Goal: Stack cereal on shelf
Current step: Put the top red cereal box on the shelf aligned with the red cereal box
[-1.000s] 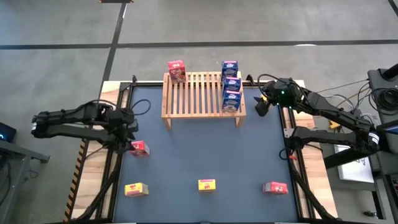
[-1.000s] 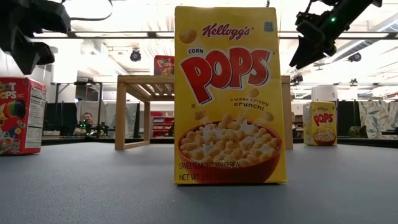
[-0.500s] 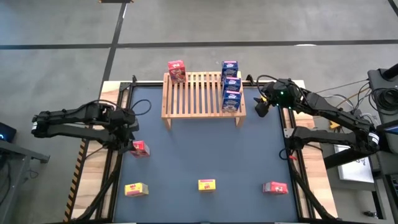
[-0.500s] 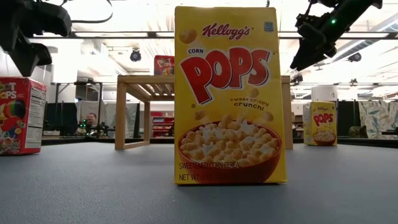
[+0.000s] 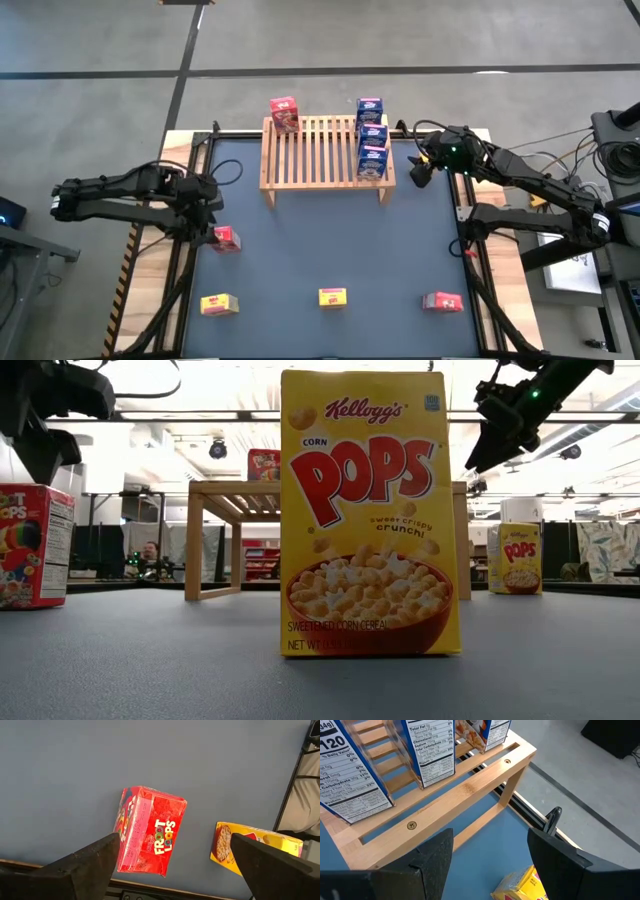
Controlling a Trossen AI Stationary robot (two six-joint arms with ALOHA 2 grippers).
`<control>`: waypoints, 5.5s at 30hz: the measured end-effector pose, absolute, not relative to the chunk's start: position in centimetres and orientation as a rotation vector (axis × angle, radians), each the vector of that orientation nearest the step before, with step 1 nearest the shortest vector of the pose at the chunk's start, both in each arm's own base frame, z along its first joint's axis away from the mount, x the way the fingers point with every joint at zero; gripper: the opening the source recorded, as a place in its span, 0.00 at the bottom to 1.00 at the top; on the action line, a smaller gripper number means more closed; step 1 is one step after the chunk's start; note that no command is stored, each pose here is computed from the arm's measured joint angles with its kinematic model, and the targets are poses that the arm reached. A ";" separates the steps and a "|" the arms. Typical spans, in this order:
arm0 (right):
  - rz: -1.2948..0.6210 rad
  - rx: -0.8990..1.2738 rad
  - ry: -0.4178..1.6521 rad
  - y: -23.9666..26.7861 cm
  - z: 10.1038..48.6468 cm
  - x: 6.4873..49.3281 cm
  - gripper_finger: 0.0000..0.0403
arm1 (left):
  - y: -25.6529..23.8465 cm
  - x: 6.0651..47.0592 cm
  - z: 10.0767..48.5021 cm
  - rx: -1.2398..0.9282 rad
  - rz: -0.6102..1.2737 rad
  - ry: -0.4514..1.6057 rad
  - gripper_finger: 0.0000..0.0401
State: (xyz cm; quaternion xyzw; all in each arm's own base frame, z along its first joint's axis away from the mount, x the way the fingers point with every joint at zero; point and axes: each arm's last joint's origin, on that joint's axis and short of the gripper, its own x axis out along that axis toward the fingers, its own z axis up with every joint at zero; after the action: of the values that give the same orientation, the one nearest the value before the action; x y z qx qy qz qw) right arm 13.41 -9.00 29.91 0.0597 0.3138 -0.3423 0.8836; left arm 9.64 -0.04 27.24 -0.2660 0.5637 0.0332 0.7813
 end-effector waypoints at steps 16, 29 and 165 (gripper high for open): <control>-0.715 0.124 0.636 -9.1 30.0 13.5 0.61 | 0.0 9.8 27.1 -0.531 0.057 1.232 0.95; -0.717 0.121 0.616 -9.1 30.2 13.6 0.61 | -1.1 10.3 26.8 -0.556 0.007 1.304 0.95; -0.719 0.108 0.566 -9.3 30.6 13.8 0.61 | -4.4 12.2 23.3 -0.089 0.242 1.432 0.95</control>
State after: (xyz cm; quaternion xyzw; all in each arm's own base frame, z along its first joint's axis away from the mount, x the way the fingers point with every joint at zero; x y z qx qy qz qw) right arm 13.84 -9.27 30.62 0.0521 0.2729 -0.3470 0.8957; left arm 12.18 -4.41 23.31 -0.0408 0.6547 0.1106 0.7467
